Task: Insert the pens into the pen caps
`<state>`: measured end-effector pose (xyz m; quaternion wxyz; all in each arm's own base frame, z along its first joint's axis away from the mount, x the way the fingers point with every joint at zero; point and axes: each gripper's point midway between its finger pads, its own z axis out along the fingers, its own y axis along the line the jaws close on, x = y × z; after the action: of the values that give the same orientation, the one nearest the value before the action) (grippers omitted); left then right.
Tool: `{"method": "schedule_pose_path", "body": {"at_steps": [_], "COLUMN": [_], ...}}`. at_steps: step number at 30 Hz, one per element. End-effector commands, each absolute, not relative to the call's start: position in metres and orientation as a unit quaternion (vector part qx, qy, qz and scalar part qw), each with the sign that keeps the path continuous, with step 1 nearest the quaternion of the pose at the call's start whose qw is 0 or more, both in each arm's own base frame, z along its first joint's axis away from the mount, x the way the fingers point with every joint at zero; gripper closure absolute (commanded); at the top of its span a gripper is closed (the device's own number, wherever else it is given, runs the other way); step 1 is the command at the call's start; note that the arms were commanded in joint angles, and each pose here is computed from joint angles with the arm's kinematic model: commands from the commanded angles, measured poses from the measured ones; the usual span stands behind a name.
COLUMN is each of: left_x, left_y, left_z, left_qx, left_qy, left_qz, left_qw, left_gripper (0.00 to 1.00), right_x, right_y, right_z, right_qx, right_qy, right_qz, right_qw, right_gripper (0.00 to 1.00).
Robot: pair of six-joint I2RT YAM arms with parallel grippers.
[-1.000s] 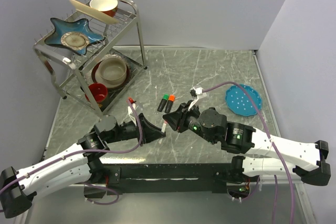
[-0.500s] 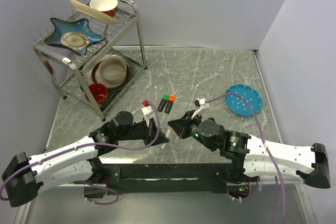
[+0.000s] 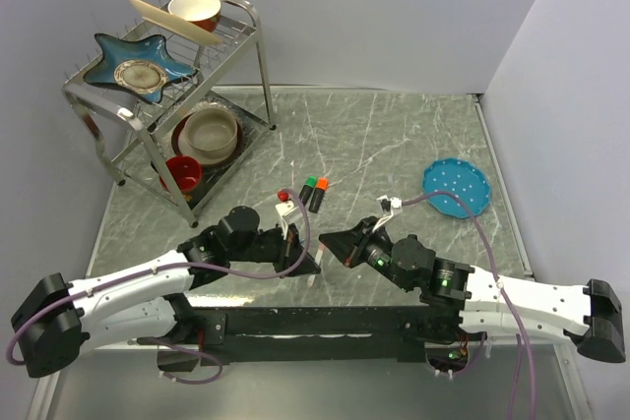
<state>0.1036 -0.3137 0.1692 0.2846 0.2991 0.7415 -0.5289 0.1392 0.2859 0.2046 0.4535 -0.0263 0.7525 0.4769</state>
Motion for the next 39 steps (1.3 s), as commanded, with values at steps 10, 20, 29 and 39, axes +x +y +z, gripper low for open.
{"method": "schedule_pose_path", "body": {"at_steps": [10,20,29,39], "left_x": [0.179,0.195,0.201,0.207], "left_y": [-0.311,-0.292,-0.276,-0.252], "left_z": [0.285,0.274,0.274,0.257], "left_qx": [0.201,0.176,0.144,0.11], "left_qy": [0.63,0.653,0.643,0.66], "left_qz": [-0.56,-0.535,-0.562,-0.528], "left_qw": [0.5,0.507,0.5,0.522], "left_gripper": [0.99,0.99,0.99,0.99], "right_x": [0.046,0.027,-0.008,-0.032], "right_y": [0.297,0.3,0.318,0.316], "right_z": [0.137,0.107,0.109,0.088], "right_qx": [-0.175,-0.22,-0.233,-0.222], "right_qy": [0.809,0.842,0.815,0.841], "right_qz": [0.5,0.443,0.505,0.481], "right_qw": [0.255,0.214,0.164,0.108], "right_gripper": [1.0,1.0,1.0,1.0]}}
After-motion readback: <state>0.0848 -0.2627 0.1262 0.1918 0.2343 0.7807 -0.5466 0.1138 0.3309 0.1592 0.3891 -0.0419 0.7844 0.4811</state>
